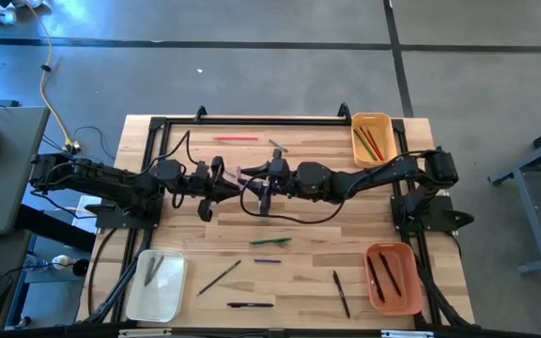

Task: Sort crayons/erasers/pens/pencils in bins
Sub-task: Put the violet pen into the orange bin

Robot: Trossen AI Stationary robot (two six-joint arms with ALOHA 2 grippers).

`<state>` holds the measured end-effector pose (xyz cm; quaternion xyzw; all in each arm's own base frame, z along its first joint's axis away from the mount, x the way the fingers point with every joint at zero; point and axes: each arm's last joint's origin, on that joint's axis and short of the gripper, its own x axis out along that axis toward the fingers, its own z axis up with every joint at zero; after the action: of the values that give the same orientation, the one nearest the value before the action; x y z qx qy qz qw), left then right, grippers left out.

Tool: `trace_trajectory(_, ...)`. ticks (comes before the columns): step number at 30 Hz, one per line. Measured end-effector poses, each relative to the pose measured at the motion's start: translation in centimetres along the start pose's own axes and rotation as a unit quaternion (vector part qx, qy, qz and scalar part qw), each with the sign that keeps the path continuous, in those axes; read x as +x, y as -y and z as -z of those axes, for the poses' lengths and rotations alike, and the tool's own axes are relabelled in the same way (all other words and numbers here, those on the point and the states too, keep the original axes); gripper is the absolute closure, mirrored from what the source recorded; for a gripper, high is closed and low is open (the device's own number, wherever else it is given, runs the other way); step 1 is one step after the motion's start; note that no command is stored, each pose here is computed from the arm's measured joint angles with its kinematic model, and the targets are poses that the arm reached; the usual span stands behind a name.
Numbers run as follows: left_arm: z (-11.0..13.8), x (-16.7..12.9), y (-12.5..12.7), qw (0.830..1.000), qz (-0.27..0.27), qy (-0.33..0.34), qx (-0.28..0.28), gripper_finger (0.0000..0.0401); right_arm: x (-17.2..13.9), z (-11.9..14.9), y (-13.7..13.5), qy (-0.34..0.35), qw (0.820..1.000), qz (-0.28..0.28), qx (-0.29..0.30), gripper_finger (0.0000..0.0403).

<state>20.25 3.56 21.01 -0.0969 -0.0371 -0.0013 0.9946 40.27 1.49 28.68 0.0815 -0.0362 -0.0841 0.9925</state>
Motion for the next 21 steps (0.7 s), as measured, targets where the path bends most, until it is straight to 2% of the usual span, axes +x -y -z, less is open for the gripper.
trace_trajectory(6,0.26,0.29,-0.10,1.000,-0.003,-0.007,0.000,0.0390,0.00,0.04,0.02,-0.002,1.000,0.001,-0.004,0.0285)
trace_trajectory(15,0.27,0.29,-0.12,1.000,-0.005,-0.008,-0.001,0.0385,0.00,0.04,-0.01,-0.002,1.000,-0.003,-0.013,0.0388)
trace_trajectory(21,0.26,0.29,-0.21,1.000,-0.022,-0.005,-0.013,0.0347,-0.03,-0.03,0.00,-0.002,1.000,-0.002,-0.016,0.0381)
